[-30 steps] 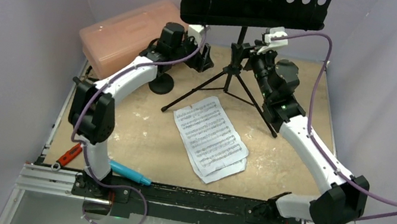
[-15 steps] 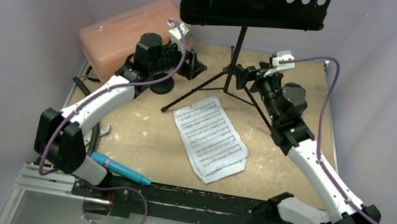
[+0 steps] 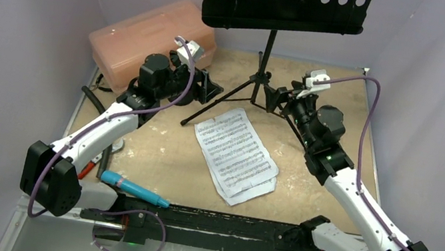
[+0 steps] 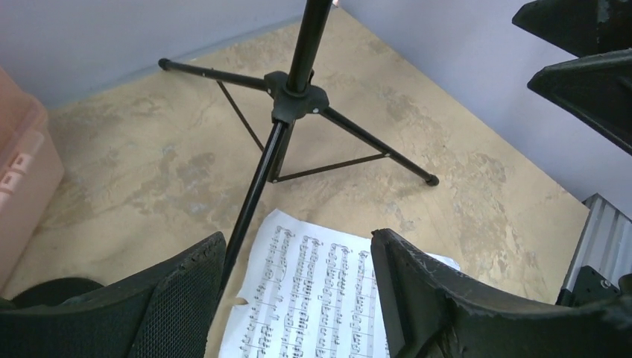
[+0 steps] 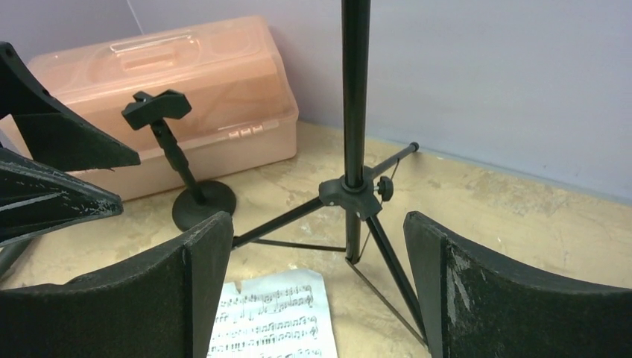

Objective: Set up the instrument practice props

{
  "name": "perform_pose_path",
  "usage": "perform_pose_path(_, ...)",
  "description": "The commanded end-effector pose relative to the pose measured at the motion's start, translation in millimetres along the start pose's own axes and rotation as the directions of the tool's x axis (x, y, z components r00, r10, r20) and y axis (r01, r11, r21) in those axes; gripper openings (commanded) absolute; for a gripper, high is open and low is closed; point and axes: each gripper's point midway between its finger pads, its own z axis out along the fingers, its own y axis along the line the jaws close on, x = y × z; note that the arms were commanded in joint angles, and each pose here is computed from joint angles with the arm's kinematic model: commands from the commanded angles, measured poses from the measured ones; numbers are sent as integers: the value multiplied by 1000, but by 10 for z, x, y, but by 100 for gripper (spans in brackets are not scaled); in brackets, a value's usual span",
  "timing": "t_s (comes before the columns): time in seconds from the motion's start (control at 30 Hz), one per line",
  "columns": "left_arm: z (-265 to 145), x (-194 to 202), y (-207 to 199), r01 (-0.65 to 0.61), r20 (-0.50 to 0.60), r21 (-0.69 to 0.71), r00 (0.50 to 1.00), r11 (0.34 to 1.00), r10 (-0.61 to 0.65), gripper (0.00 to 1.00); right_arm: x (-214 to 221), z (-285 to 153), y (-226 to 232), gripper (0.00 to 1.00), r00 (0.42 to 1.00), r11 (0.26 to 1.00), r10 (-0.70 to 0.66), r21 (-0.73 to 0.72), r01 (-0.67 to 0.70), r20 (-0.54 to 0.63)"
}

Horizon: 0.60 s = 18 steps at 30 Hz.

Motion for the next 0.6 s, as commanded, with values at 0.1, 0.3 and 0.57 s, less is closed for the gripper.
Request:
perform_pose_path(0.1, -86, -24, -96, 12, 36, 27, 999, 1000, -13, 69, -5, -46, 58, 91, 998, 999, 31, -30, -29, 59)
perform_pose_path(0.3, -41, 65, -67, 32, 32, 25, 999, 999, -33, 68, -8, 265, 45, 93, 994, 1000, 14, -24, -11, 111)
perform_pose_path(0.57, 16, 118, -105, 65, 20, 47, 998, 997, -66, 64, -38, 872, -179, 96, 986, 994, -23, 113, 4, 165)
